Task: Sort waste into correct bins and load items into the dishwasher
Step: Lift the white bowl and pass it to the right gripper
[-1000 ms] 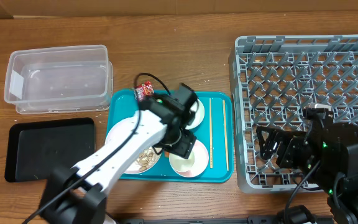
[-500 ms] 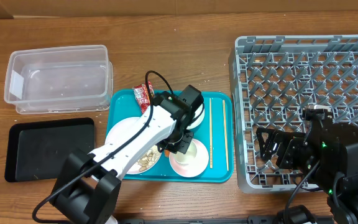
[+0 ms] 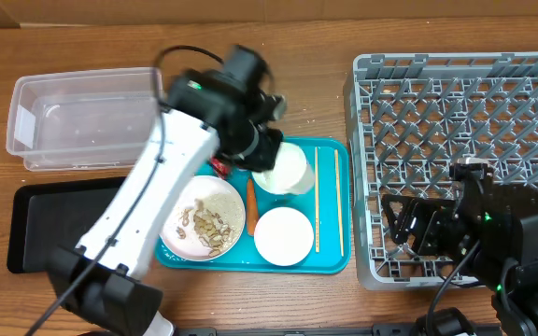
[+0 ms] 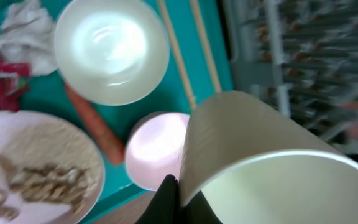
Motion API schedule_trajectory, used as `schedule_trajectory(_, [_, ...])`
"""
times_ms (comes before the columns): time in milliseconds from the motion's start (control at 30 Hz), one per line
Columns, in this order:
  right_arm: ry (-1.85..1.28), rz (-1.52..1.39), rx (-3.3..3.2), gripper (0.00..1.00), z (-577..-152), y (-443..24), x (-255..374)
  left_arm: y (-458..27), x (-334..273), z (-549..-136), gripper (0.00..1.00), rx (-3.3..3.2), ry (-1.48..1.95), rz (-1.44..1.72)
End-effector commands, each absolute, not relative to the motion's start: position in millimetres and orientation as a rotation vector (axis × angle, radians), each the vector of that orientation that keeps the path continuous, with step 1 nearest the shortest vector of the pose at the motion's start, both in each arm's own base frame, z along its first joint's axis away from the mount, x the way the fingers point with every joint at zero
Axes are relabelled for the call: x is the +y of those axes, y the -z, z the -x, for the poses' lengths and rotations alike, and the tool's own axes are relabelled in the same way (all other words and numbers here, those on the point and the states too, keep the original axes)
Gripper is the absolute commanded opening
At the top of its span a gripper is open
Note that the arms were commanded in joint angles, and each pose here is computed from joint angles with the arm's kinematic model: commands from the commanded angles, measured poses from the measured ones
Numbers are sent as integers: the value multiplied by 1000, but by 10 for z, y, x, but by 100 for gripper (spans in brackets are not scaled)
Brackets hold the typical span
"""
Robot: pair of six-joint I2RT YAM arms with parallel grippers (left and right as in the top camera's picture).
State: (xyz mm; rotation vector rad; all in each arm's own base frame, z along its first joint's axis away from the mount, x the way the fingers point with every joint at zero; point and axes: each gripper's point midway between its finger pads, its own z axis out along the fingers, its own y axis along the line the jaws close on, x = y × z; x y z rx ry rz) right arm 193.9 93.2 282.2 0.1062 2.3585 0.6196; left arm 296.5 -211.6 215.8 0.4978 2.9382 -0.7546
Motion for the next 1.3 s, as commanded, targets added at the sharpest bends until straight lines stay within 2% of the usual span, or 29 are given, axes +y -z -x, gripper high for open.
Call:
schedule_trajectory(0, [-832,67,2291,82,-1852,-3065,1237,-2770,-2402,-2874,4,2597,1438,-692])
schedule_trajectory(133, [-1047,289,2139,80,-1766,-3403,1551,-3258,-2434,-2842,4,2271,1802,-738])
schedule_trajectory(267, [-1119,361,2050,80,-1790,-3589,1662,-3512,-2504,-2742,4,2093,1967,-787])
schedule_trajectory(467, [-1108,393,2055,80,-1950,-3545,1716,-3589,-2672,-2563,4,2047,2050,-858])
schedule_trajectory(733, [-1258,728,1864,84,-1836,-3741,1991,-3590,-2737,-2497,4,2039,2059,-895])
schedule_trajectory(1067, [-1208,718,1810,73,-1945,-3841,1984,-3589,-2739,-2502,4,2035,2055,-899])
schedule_trajectory(1167, [-1174,712,1778,86,-1999,-3911,1972,-3591,-2740,-2505,4,2032,2054,-902])
schedule_trajectory(1267, [-1113,608,1817,88,-2138,-3909,1899,-3592,-2740,-2505,4,2031,2054,-902])
